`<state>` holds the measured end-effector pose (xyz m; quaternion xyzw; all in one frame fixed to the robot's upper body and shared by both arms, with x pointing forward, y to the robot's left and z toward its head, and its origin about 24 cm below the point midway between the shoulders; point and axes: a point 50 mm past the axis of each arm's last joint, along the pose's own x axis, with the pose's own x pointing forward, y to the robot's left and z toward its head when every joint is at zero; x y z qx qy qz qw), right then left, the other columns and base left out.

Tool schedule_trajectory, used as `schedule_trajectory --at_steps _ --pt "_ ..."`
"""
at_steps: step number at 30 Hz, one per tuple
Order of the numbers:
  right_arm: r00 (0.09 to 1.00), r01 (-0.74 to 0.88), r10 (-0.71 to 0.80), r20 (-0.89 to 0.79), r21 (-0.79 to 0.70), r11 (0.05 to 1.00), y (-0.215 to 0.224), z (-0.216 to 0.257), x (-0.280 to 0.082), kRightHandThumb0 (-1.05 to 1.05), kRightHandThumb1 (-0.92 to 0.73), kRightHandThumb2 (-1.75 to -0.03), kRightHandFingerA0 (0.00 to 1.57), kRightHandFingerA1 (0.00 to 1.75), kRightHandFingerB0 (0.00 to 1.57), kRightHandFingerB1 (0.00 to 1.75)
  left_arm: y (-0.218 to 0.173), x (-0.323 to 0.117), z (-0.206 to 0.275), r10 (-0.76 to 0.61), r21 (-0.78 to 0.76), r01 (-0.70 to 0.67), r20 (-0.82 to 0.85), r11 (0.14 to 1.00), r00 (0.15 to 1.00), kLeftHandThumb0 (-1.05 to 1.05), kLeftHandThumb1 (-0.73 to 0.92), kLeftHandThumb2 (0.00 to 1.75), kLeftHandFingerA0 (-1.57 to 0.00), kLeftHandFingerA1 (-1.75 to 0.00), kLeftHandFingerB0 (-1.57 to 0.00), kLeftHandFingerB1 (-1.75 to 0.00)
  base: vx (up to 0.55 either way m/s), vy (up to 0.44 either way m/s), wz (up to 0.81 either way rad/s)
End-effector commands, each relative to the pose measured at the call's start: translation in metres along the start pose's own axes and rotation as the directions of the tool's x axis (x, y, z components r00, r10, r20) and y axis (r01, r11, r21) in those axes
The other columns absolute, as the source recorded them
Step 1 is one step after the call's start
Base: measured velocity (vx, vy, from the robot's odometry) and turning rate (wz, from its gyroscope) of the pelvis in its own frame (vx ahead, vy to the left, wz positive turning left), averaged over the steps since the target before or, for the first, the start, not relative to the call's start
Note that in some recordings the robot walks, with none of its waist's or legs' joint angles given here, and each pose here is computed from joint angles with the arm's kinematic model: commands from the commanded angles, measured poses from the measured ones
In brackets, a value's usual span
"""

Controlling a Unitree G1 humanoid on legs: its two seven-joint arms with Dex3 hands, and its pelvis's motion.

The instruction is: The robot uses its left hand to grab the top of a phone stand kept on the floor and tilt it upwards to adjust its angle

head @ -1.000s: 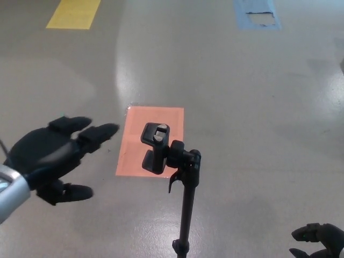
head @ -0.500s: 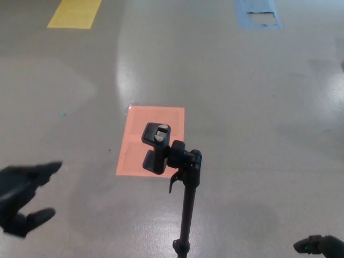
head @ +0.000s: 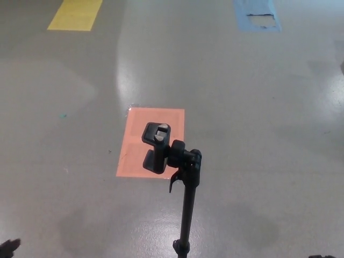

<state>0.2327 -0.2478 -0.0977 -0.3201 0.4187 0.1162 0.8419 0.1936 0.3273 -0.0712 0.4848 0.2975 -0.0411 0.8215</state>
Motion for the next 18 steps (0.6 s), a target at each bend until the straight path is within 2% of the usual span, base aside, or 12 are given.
schedule_trajectory --at_steps 1,2,3,4,5,12,13,14,15,16,18 --pt "1.000 0.018 -0.017 -0.020 0.009 1.000 0.000 -0.006 -0.001 -0.48 -0.70 -0.61 0.25 0.35 0.27 0.32 -0.002 -0.008 -0.024 0.011 -0.099 -0.027 -0.159 0.995 0.987 -0.87 0.74 1.06 -0.09 -0.31 -0.08 -0.20 0.00 0.000 0.00" --pt "1.000 0.020 -0.019 -0.019 0.009 1.000 0.000 -0.006 -0.001 -0.48 -0.70 -0.61 0.25 0.35 0.27 0.32 -0.002 -0.009 -0.026 -0.001 -0.113 -0.020 -0.176 0.993 0.984 -0.87 0.74 1.06 -0.09 -0.31 -0.08 -0.20 0.00 0.000 0.00" --pt "1.000 0.022 -0.022 -0.017 0.008 1.000 0.000 -0.005 -0.001 -0.49 -0.70 -0.61 0.26 0.36 0.27 0.32 -0.002 -0.009 -0.028 -0.006 -0.129 -0.019 -0.187 0.991 0.982 -0.80 0.85 0.68 -0.13 -0.26 -0.08 -0.21 0.00 0.000 0.00" --pt "1.000 0.025 -0.025 -0.015 0.007 1.000 0.000 -0.005 -0.001 -0.49 -0.70 -0.61 0.26 0.36 0.27 0.32 -0.002 -0.010 -0.029 -0.010 -0.146 -0.019 -0.197 0.989 0.980 -0.80 0.85 0.68 -0.13 -0.26 -0.08 -0.21 0.00 0.000 0.00" --pt "1.000 0.024 -0.024 -0.013 0.012 1.000 0.001 -0.005 -0.001 -0.49 -0.70 -0.61 0.25 0.36 0.27 0.32 -0.002 -0.010 -0.031 -0.015 -0.167 -0.020 -0.208 0.986 0.978 -0.78 0.67 1.05 -0.05 -0.41 -0.03 -0.28 0.00 0.000 0.00" --pt "1.000 0.027 -0.027 -0.012 0.028 0.999 -0.001 -0.004 -0.001 -0.50 -0.70 -0.61 0.25 0.35 0.26 0.32 -0.008 -0.014 -0.038 -0.081 -0.207 0.028 -0.255 0.978 0.964 -0.82 0.71 1.07 -0.10 -0.43 0.00 -0.24 0.00 0.000 0.00" --pt "0.999 0.031 -0.031 -0.010 0.024 0.999 -0.002 -0.004 -0.001 -0.50 -0.70 -0.61 0.25 0.35 0.26 0.32 -0.008 -0.014 -0.038 -0.088 -0.208 0.034 -0.257 0.978 0.962 -0.82 0.70 1.06 -0.17 -0.46 0.00 -0.24 0.00 0.000 0.00" --pt "0.999 0.033 -0.033 -0.009 0.022 0.999 -0.003 -0.004 -0.001 -0.50 -0.70 -0.61 0.25 0.35 0.26 0.32 -0.008 -0.014 -0.038 -0.092 -0.210 0.037 -0.259 0.977 0.962 -0.82 0.70 1.06 -0.17 -0.46 0.00 -0.24 0.00 0.000 0.00" --pt "0.999 0.033 -0.033 -0.007 0.018 0.999 -0.003 -0.003 -0.001 -0.51 -0.71 -0.61 0.24 0.35 0.26 0.32 -0.008 -0.014 -0.039 -0.107 -0.220 0.049 -0.261 0.974 0.959 -0.84 0.71 1.06 -0.10 -0.43 -0.03 -0.21 0.00 0.000 0.00" --pt "0.999 0.032 -0.032 -0.008 0.017 0.999 -0.003 -0.003 -0.001 -0.51 -0.71 -0.61 0.24 0.35 0.26 0.32 -0.009 -0.015 -0.039 -0.112 -0.225 0.053 -0.259 0.973 0.959 -0.81 0.87 0.67 -0.20 -0.30 -0.04 -0.22 0.00 0.000 0.00" --pt "0.999 0.031 -0.031 -0.010 0.016 0.999 -0.003 -0.004 -0.001 -0.51 -0.71 -0.61 0.24 0.35 0.26 0.32 -0.009 -0.015 -0.040 -0.117 -0.231 0.057 -0.257 0.971 0.959 -0.81 0.87 0.67 -0.20 -0.30 -0.04 -0.22 0.00 0.000 0.00"
